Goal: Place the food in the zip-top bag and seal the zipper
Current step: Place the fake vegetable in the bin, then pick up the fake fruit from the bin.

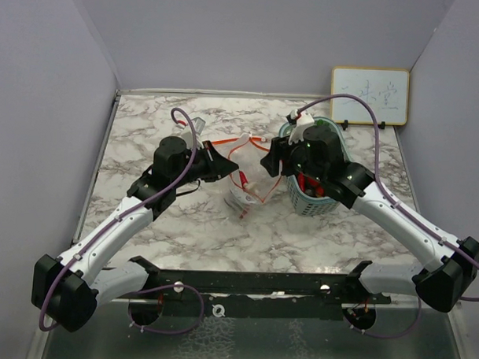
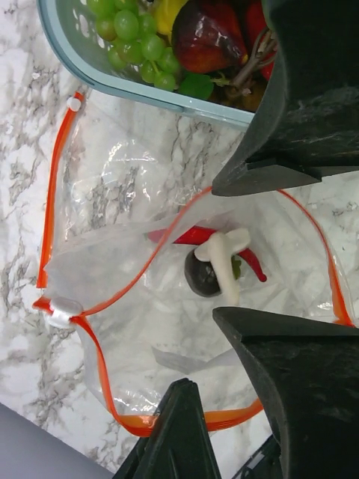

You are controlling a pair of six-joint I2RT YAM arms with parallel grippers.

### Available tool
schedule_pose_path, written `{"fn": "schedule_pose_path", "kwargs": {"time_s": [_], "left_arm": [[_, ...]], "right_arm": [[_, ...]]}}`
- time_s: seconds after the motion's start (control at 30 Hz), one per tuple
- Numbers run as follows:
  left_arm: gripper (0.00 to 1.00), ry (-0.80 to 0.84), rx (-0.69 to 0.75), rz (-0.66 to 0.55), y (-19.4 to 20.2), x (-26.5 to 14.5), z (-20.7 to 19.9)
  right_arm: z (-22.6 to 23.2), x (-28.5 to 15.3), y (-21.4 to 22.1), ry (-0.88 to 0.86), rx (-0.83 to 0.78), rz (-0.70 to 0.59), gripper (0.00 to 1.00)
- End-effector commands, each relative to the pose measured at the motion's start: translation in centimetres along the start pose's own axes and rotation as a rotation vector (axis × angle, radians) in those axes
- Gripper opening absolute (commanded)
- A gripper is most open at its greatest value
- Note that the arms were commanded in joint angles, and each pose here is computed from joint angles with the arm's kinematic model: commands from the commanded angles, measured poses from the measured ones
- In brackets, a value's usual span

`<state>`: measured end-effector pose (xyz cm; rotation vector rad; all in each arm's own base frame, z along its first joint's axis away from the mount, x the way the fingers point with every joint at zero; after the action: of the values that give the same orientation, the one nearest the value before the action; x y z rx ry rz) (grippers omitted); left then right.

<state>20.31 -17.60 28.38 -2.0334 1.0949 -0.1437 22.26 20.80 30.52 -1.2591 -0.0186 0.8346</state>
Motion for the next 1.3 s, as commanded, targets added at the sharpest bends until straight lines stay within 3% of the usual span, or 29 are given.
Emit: {"fn": "schedule_pose_path", "kwargs": {"time_s": [0.0, 0.17, 0.37, 0.57, 0.83, 1.27], "left_arm": [[0.00, 0.035, 0.011, -0.003, -0.1, 0.0, -0.3], [0.00, 0.029, 0.008, 0.008, 0.2, 0.2, 0.0], [0.00, 0.023, 0.014, 0.025, 0.5, 0.2, 0.3], [0.00, 0.036, 0.033, 0.039, 0.6, 0.1, 0.2], [0.00, 0.019, 0.052, 0.056, 0.7, 0.1, 0.4], [0.00, 0.013, 0.054, 0.093, 1.2, 0.8, 1.1]], "right_arm": [[0.2, -0.4, -1.1, -0.005, -0.019, -0.076, 0.63], [-0.5, -2.1, -2.3, 0.107, 0.007, -0.154, 0.71], [-2.7, -2.3, -2.6, 0.402, 0.039, -0.201, 0.70], [-6.1, 0.6, -2.6, 0.558, 0.078, -0.100, 0.69], [-10.0, 4.0, -1.1, 0.532, 0.135, 0.002, 0.68], [-10.4, 6.2, 0.5, 0.428, 0.063, 0.088, 0.67]]}}
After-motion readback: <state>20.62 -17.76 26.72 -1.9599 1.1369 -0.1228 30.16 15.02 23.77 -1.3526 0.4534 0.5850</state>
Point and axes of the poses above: each gripper's point midway between its finger pads, its own x axis out along the fingers, its own z axis along the line the jaws close on, y = z × x, the point moved 10 cm from there along -x, back along the fingers, and after that the axes turned 7 degrees about x, right-handed, at the moved point
